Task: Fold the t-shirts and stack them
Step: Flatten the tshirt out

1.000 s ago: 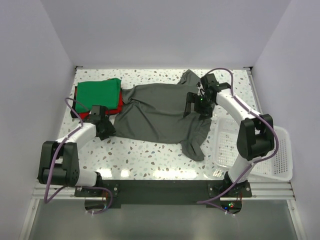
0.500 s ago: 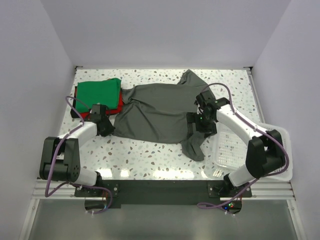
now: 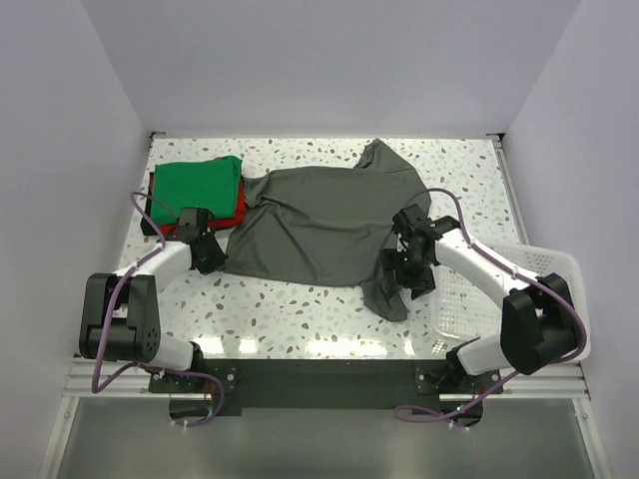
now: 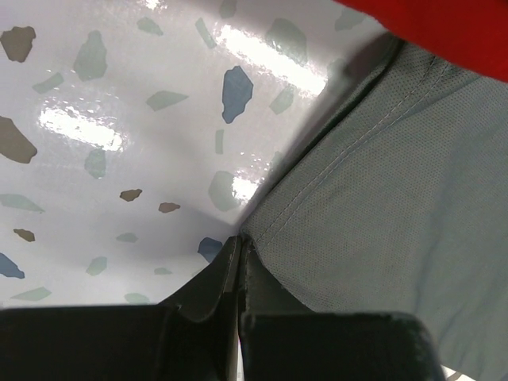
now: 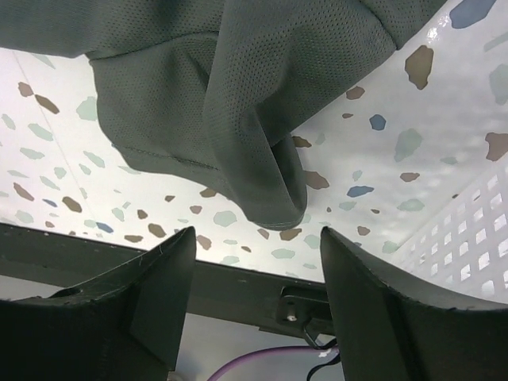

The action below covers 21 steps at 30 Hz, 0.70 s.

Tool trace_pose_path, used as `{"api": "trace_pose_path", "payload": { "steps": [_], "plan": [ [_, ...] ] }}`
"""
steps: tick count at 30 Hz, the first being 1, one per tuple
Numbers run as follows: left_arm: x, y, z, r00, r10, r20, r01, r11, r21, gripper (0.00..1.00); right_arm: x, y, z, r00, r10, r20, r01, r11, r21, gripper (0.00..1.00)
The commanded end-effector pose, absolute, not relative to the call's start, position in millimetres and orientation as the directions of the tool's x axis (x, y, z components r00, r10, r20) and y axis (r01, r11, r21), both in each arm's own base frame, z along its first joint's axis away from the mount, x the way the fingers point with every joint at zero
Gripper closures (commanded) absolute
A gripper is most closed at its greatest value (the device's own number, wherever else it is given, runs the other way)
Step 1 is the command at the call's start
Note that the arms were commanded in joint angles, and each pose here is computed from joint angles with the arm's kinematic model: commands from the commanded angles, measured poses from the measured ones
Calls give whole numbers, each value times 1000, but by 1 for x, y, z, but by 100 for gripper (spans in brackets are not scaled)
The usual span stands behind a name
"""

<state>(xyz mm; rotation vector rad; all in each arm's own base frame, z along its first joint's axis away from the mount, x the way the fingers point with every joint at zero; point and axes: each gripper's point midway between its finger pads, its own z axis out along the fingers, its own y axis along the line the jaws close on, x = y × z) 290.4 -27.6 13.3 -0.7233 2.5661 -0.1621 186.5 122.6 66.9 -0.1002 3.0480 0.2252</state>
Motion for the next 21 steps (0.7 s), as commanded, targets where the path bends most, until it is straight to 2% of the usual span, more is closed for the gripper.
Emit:
{"api": "trace_pose_path", "payload": {
  "steps": [1,10,18,21],
  "plan": [
    [296,-22,25,-751,-504,-427,-446,863,-237,100,181,116,57,-995,-61,-74,-70,991,117,33],
    [297,-9,39,-721,-527,-449,-463,849,-253,100,173,116,38,-998,-60,-38,-64,991,117,39],
    [297,-3,42,-719,-525,-455,-464,850,-248,100,166,123,26,-998,-62,1,-61,989,137,41],
    [295,-2,41,-725,-519,-453,-460,854,-244,100,161,129,22,-997,-68,22,-64,984,169,47]
  ]
}}
